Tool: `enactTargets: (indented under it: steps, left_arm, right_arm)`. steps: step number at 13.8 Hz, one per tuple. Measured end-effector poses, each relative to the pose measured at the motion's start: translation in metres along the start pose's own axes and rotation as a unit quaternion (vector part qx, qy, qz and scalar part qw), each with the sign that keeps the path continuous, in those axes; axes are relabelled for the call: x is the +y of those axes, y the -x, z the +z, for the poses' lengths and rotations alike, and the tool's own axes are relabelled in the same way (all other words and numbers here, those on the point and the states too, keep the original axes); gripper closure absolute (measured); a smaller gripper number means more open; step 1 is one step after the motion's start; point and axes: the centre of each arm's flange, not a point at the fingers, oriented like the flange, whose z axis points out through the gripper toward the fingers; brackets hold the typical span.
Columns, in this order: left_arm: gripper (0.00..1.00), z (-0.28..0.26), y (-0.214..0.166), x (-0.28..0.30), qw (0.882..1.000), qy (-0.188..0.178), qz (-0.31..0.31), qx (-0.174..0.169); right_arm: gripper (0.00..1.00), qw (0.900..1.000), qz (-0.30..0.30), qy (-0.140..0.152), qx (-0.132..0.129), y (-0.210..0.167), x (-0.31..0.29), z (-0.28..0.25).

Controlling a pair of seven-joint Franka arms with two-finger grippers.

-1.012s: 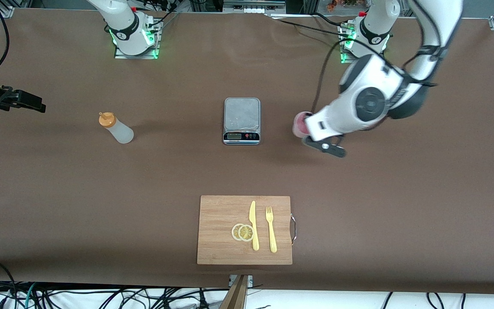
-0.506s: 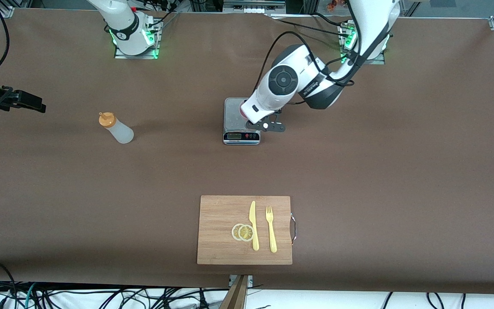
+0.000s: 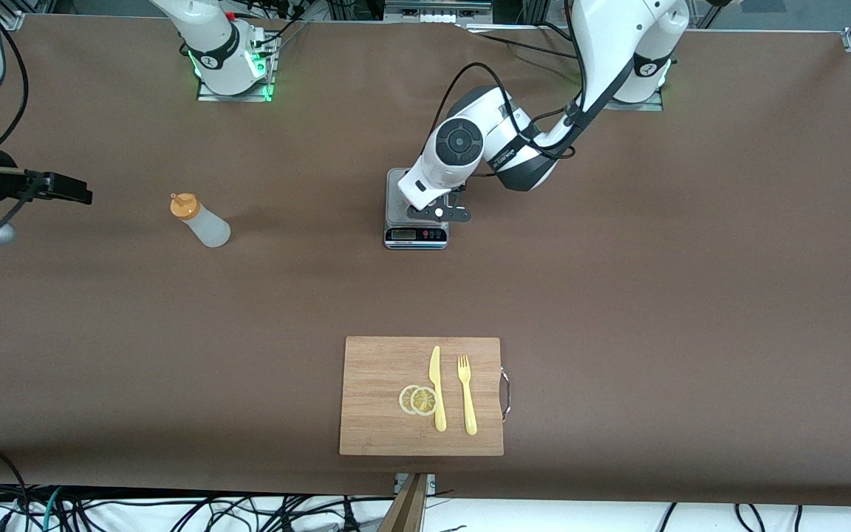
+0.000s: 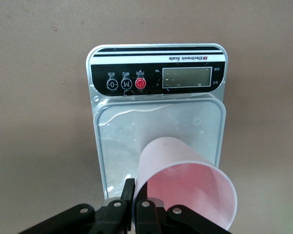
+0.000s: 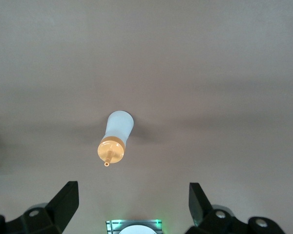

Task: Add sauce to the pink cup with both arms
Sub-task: 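Carry the pink cup with the left gripper onto the scale, then release the cup on the scale while the right gripper reaches the bottle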

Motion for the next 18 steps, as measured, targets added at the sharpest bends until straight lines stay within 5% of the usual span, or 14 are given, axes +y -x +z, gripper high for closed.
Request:
enactTargets:
  steps: [2, 5, 9, 12, 15, 18]
  left_arm:
    - [0.93, 0.000, 0.001, 0.001, 1.000, 0.000, -0.006, 0.001]
    - [0.68, -0.005, 0.001, 0.003, 1.000, 0.003, -0.007, 0.004]
    - [0.29, -0.036, 0.009, 0.007, 1.000, -0.012, -0.001, 0.003]
    - [0.01, -0.099, 0.023, 0.012, 0.999, -0.039, 0.002, -0.001]
    - [0.00, -0.178, 0.013, -0.019, 0.998, -0.065, -0.023, -0.016]
    - [0.00, -0.256, -0.018, -0.083, 0.997, -0.054, -0.053, -0.001]
  right_arm:
    - [0.00, 1.000, 0.006, -0.001, -0.003, -0.002, 0.007, 0.004]
    - [0.00, 1.000, 0.014, -0.005, -0.016, 0.002, 0.026, 0.006]
    - [0.00, 0.989, -0.134, -0.034, -0.047, -0.002, 0.076, 0.035]
    - [0.00, 0.949, -0.280, -0.139, -0.037, -0.018, 0.121, 0.088]
    - [0.00, 0.885, -0.401, -0.237, 0.003, -0.036, 0.151, 0.153]
    - [0.00, 0.823, -0.474, -0.307, 0.054, -0.047, 0.168, 0.210]
